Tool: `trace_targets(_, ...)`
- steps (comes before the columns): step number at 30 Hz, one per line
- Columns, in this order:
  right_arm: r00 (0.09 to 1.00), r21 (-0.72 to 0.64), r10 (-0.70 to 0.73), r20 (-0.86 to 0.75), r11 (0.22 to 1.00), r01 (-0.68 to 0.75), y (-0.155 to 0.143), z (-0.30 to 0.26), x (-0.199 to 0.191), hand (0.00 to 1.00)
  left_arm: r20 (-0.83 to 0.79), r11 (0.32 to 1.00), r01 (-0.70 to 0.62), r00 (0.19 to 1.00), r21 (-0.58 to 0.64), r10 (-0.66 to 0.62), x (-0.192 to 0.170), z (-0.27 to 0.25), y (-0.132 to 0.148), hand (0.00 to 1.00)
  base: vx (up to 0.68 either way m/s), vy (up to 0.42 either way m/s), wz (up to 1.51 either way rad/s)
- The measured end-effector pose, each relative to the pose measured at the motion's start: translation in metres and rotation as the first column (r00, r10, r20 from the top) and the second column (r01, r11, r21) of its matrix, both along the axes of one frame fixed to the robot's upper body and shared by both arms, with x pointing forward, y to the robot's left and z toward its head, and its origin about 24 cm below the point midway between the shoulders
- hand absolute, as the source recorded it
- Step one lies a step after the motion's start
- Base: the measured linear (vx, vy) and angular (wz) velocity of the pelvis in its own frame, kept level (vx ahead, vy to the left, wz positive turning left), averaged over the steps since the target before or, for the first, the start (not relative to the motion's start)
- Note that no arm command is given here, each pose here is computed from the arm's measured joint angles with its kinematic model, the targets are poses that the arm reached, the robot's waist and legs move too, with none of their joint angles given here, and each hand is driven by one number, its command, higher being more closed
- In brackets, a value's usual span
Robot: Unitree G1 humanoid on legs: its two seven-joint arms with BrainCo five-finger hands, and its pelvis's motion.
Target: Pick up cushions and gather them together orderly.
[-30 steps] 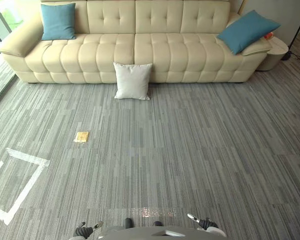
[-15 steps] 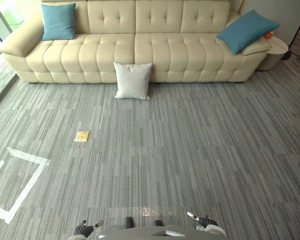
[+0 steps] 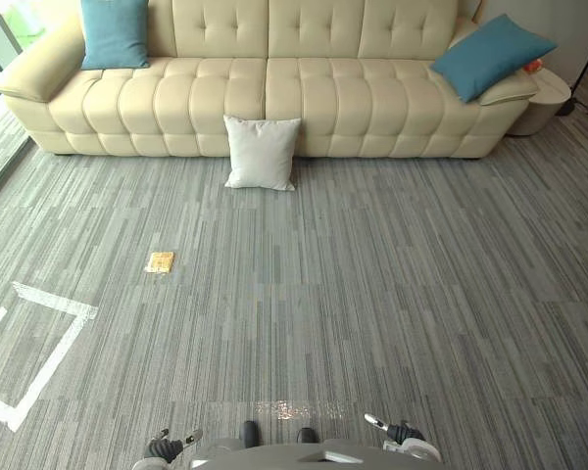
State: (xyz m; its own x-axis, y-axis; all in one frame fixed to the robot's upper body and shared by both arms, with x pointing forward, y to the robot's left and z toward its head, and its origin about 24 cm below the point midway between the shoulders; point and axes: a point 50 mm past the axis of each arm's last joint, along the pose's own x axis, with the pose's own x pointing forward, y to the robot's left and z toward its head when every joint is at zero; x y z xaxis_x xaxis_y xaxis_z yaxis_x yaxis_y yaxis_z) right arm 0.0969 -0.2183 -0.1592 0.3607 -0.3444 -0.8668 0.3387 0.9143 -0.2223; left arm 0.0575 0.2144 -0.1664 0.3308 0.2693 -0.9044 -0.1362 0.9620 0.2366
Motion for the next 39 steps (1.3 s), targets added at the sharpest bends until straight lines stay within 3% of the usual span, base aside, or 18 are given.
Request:
trace_targets(16, 0.999, 0.010, -0.022, 0.031, 1.000, 0.022, 0.003, 0.002, 0.008, 0.00, 0.028, 0.999, 0.032, 0.999, 0.031, -0.033, 0.016, 0.003, 0.004, 0.00, 0.02, 0.010, -0.07)
trace_targets(22, 0.991, 0.013, -0.054, 0.120, 0.998, 0.053, 0.002, 0.010, 0.022, 0.00, 0.052, 0.999, 0.004, 0.999, 0.033, -0.006, 0.023, 0.004, 0.000, 0.00, 0.11, 0.083, -0.09)
trace_targets(30, 0.984, 0.005, -0.075, 0.164, 0.997, 0.075, -0.006, 0.015, 0.032, 0.00, 0.086, 0.999, -0.016, 0.996, 0.036, 0.013, 0.038, 0.007, -0.001, 0.00, 0.43, 0.006, 0.36)
trace_targets(34, 0.990, 0.012, -0.091, 0.106, 0.996, 0.090, -0.004, 0.008, 0.011, 0.00, 0.092, 0.999, -0.015, 0.996, 0.036, 0.011, 0.040, 0.007, 0.000, 0.00, 0.57, -0.120, 0.58)
trace_targets(39, 0.985, -0.002, -0.112, 0.129, 0.994, 0.114, -0.011, 0.012, 0.014, 0.00, 0.163, 0.992, -0.106, 0.980, -0.070, 0.116, 0.058, 0.009, -0.026, 0.00, 0.68, -0.236, 0.17)
